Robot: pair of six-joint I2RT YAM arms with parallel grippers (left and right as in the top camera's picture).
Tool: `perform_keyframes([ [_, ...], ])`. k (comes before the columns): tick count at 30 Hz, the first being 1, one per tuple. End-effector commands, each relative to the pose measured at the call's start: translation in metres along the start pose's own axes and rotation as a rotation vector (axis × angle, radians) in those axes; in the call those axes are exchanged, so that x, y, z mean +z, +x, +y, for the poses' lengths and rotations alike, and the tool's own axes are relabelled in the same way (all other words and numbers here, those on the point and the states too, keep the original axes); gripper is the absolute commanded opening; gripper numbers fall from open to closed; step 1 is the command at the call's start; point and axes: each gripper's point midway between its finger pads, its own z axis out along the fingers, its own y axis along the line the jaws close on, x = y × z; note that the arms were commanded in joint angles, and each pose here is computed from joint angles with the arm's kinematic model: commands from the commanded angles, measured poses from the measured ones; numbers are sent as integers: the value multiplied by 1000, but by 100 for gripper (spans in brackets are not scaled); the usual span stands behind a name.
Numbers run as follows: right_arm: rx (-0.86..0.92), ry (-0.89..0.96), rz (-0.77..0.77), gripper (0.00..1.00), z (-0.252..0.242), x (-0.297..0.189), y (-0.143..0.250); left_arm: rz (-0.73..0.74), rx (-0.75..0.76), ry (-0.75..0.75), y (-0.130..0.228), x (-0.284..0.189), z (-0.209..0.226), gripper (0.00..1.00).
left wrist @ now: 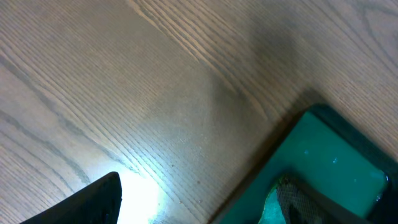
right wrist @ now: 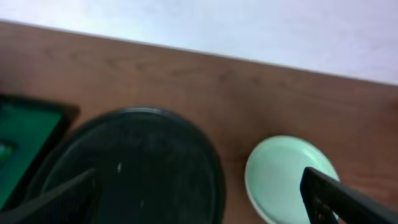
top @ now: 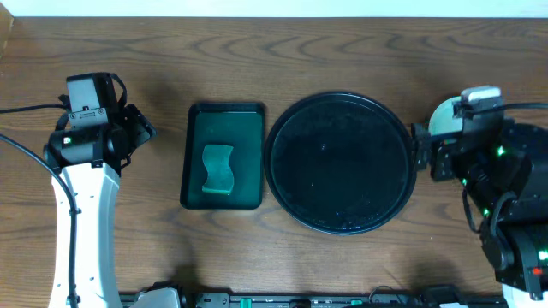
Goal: Clean dirty plates on tray and stack at the side
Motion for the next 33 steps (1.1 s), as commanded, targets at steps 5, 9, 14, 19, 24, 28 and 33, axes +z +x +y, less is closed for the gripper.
perform_keyframes([
  [5,-11,-24,-127,99,8,-15,-26,-21,-8,-1,-6,-5,1,80],
  [9,-19,-38,-220,99,13,-27,-45,-21,-8,-1,-6,-5,1,81],
  [14,-21,-39,-317,99,13,-48,-61,-21,-8,-1,-6,-5,1,81],
  [19,-20,-35,-428,99,12,-78,-76,-21,-8,-1,-6,-5,1,80],
  [24,-22,-41,-515,99,13,-109,-80,-21,-8,-1,-6,-5,1,81],
  [28,-24,-53,-639,99,16,-136,-84,-21,-8,-1,-6,-5,1,80],
  [33,-20,-51,-810,99,16,-156,-76,-21,-8,-1,-6,-5,1,80],
])
